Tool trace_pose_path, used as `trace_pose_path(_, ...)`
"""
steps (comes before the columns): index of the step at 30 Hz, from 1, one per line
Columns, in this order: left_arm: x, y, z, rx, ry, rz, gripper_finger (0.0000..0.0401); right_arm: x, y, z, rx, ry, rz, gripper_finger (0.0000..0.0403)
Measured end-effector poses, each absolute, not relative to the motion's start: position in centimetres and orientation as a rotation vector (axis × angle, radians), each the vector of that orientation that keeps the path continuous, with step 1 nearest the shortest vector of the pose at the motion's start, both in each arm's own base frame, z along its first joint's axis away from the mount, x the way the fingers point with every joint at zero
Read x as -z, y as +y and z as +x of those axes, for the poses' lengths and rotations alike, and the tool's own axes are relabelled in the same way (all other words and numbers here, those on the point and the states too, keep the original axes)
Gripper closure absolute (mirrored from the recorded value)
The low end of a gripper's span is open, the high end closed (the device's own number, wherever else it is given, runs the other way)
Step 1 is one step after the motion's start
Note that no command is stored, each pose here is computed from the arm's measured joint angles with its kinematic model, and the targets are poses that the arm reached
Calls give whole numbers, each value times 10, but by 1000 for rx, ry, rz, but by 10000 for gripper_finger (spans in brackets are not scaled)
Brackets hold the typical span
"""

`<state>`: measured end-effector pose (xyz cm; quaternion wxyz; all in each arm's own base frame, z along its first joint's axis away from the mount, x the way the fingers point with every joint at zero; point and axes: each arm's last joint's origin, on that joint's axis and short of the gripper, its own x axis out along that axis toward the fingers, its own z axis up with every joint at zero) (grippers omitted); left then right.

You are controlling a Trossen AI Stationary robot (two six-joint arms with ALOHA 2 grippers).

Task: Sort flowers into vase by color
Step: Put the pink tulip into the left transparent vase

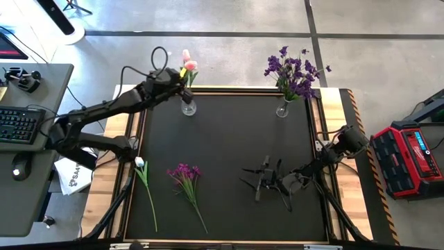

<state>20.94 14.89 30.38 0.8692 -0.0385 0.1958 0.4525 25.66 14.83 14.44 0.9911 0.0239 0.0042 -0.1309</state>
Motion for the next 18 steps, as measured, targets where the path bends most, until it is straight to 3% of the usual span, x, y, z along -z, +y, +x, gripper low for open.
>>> trace_pose_path(10,-292,153,216,-960,438,-148,385,-145,149,257,258,7,56,241)
trace_pose_path(18,-285,151,212,-959,534,-159,310,-145,149,257,258,7,56,241)
